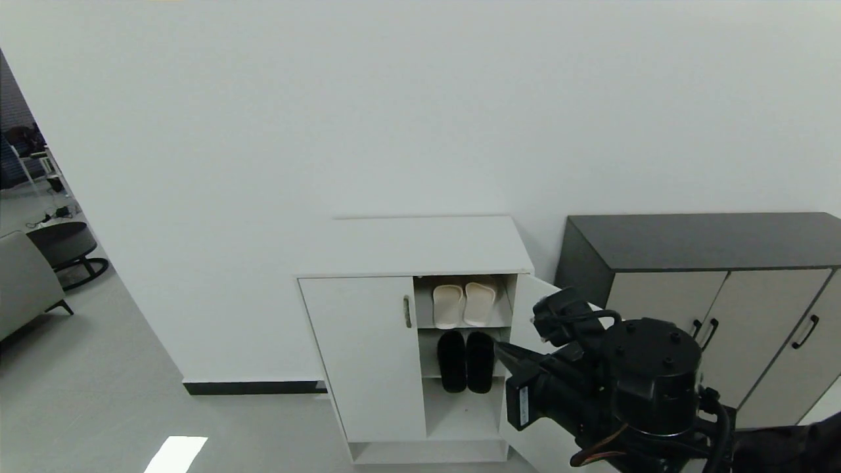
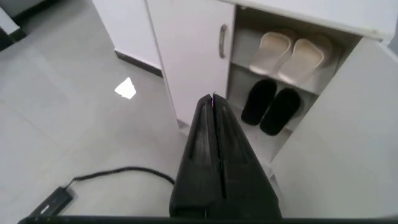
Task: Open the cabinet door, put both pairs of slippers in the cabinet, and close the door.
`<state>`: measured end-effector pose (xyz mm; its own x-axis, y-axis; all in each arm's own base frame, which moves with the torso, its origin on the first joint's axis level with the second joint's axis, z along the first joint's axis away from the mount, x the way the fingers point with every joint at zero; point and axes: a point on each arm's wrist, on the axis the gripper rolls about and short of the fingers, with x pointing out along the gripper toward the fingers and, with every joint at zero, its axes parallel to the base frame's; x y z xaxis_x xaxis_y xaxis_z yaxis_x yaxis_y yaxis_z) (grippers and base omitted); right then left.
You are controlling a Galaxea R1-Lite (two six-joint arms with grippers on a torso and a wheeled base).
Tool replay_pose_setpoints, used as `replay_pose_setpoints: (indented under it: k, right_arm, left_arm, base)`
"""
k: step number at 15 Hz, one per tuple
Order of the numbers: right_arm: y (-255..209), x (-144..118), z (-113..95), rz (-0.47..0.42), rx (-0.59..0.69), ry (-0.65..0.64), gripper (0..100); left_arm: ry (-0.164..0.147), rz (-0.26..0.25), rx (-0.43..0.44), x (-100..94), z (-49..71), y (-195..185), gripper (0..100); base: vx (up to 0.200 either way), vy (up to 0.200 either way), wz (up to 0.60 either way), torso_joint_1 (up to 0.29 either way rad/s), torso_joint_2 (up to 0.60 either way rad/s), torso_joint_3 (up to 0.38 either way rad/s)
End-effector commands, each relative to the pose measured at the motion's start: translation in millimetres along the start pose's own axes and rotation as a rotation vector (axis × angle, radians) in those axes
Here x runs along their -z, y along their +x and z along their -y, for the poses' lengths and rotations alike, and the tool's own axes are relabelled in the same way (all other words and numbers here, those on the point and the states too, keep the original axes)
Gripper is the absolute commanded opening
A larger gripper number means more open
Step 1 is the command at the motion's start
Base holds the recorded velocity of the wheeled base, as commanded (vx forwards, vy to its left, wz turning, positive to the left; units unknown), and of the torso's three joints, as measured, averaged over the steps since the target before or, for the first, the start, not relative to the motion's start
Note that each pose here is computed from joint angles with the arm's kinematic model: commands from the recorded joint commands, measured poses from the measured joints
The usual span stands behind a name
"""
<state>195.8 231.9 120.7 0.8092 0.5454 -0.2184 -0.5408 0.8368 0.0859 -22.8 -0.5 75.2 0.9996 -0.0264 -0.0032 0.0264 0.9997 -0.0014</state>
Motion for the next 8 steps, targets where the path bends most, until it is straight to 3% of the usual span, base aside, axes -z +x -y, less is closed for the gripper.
replay_pose_setpoints:
  k: [1, 4, 8]
  right_arm:
    - [12, 1, 30, -0.01, 0.105, 0.003, 0]
    - [23, -3, 109, -0.023, 0.308, -0.018, 0]
    - [29, -1, 171, -0.028, 0.393, 0.025, 0]
  left_arm:
    - [0.0, -0.001, 0.0, 0.0, 0.0, 0, 0]
    - [0.0, 0.0, 0.0, 0.0, 0.0, 0, 0]
    - [-0.002, 0.0, -0.002, 0.0, 0.0, 0, 0]
  base:
    - [0.0, 0.0, 0.0, 0.0, 0.0, 0.0]
    - [0.0, 0.0, 0.0, 0.0, 0.0, 0.0]
    - [0.0, 0.0, 0.0, 0.0, 0.0, 0.0]
